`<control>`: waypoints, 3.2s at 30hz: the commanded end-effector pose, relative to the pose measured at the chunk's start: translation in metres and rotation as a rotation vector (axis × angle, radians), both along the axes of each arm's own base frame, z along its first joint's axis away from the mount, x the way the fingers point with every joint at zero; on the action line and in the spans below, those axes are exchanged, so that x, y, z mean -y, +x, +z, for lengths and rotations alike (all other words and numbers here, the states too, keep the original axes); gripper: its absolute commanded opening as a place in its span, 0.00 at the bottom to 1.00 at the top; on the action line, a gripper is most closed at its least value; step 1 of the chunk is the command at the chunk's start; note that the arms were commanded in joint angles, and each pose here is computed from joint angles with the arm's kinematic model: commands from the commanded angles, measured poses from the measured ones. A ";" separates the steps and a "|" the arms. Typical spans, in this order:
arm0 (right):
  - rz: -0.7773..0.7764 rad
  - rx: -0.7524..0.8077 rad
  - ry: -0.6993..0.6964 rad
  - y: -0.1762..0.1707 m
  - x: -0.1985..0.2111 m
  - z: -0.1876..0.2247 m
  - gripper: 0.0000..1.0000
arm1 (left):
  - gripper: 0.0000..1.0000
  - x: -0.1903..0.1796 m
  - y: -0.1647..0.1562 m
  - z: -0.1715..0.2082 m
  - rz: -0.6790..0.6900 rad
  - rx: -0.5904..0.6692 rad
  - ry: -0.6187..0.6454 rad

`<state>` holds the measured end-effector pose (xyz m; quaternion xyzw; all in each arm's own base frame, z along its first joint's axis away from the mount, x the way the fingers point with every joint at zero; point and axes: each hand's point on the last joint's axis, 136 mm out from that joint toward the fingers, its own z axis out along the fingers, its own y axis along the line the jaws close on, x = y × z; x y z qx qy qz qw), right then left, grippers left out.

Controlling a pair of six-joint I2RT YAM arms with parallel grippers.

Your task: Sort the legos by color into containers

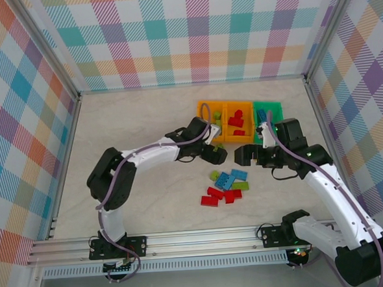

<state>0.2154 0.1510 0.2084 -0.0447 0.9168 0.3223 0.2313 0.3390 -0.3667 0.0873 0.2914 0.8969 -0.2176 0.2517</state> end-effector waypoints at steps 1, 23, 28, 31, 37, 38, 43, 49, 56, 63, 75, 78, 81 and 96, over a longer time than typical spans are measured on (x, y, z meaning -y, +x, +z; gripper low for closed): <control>-0.028 0.011 -0.026 -0.002 0.007 -0.006 1.00 | 0.97 0.012 0.023 0.007 -0.005 0.067 0.005; -0.058 0.027 -0.016 0.000 0.008 -0.002 1.00 | 0.59 0.026 0.029 -0.072 -0.102 0.092 0.200; -0.064 0.033 -0.013 0.001 0.009 0.000 1.00 | 0.43 0.014 0.012 -0.087 -0.153 0.101 0.329; -0.066 0.035 -0.015 0.001 0.009 0.000 1.00 | 0.37 0.000 0.005 -0.093 -0.156 0.110 0.407; -0.072 0.043 -0.013 0.004 0.009 0.002 1.00 | 0.30 -0.019 -0.004 -0.096 -0.154 0.118 0.486; -0.073 0.044 -0.013 0.005 0.009 0.002 1.00 | 0.29 -0.019 -0.006 -0.092 -0.150 0.117 0.475; -0.076 0.051 -0.011 0.005 0.009 0.005 1.00 | 0.29 -0.002 -0.005 -0.029 -0.085 0.162 0.260; -0.080 0.058 -0.006 0.005 0.009 0.006 1.00 | 0.30 0.005 0.032 0.072 0.055 0.252 -0.039; -0.086 0.058 -0.009 0.003 0.011 0.004 1.00 | 0.32 -0.018 0.110 0.092 0.268 0.288 -0.069; -0.091 0.055 -0.006 -0.001 0.012 0.003 1.00 | 0.33 -0.008 0.170 0.082 0.316 0.267 -0.092; -0.100 0.045 0.001 -0.002 0.012 0.000 1.00 | 0.52 -0.004 0.176 0.122 0.313 0.299 -0.135; -0.101 0.032 -0.003 0.000 0.012 -0.003 1.00 | 0.52 -0.009 0.159 0.155 0.305 0.332 -0.221; -0.089 -0.001 -0.013 0.000 0.010 -0.010 1.00 | 0.52 -0.017 0.125 0.194 0.265 0.364 -0.346; -0.077 -0.226 -0.426 -0.003 0.020 -0.101 0.84 | 0.92 -0.111 -0.114 0.253 -0.346 0.729 -0.125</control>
